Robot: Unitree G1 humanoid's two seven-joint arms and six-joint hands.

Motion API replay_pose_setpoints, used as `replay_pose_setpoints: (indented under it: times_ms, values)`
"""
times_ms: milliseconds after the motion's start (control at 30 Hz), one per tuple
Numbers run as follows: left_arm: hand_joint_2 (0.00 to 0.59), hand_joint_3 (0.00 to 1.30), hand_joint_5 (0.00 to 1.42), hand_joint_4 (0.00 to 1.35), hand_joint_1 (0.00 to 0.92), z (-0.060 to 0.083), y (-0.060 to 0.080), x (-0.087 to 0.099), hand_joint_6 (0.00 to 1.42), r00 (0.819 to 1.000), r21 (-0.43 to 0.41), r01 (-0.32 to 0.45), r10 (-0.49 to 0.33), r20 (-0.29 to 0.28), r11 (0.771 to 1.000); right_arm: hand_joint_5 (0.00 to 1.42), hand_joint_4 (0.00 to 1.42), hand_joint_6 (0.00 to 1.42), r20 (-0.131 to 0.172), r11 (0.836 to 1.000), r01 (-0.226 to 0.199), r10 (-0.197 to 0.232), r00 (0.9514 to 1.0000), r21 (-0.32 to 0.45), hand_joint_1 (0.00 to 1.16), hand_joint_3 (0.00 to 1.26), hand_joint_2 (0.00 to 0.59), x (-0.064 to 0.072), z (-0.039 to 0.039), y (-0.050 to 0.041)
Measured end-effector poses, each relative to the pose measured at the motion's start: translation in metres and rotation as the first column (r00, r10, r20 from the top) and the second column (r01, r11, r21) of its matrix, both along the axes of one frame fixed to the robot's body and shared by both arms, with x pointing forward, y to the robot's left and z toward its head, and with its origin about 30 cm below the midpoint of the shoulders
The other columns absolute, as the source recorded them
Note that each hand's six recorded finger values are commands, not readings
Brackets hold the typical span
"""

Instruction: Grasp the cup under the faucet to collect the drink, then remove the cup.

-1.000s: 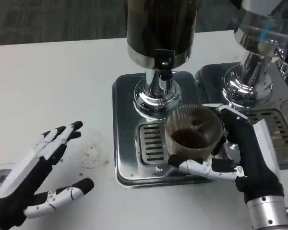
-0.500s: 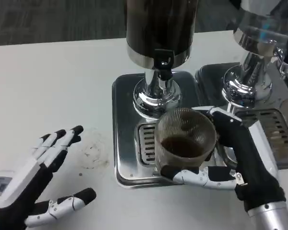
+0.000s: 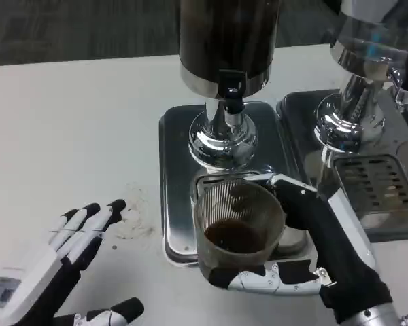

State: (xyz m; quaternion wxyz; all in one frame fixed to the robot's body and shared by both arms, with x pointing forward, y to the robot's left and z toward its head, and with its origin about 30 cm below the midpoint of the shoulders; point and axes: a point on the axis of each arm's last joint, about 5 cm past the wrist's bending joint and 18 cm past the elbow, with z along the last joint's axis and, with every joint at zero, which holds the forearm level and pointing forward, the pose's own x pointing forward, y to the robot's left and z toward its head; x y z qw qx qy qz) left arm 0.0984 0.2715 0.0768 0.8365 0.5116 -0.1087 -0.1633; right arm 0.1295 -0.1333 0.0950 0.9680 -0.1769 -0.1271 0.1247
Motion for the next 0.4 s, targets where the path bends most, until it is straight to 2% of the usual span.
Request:
replay_pose_setpoints:
  times_ms: [167,400]
  values:
    - [0.109,0.0,0.0,0.0,0.0,-0.0009,-0.0007,-0.0004,0.0,0.999,0.0,-0.032,0.032,0.01,0.999,0.89,0.9,1.05,0.0,1.0,-0.003,0.003,1.0,0.002,1.03,0.81,0.078,-0.0003,0.0002,0.0005]
    - [0.107,0.0,0.0,0.0,0.0,-0.0012,-0.0027,0.0004,0.0,0.999,0.012,-0.037,0.037,0.011,0.999,0.89,0.9,1.05,0.002,1.0,-0.01,0.01,0.9999,-0.004,1.03,0.81,0.078,-0.0001,0.0004,0.0011]
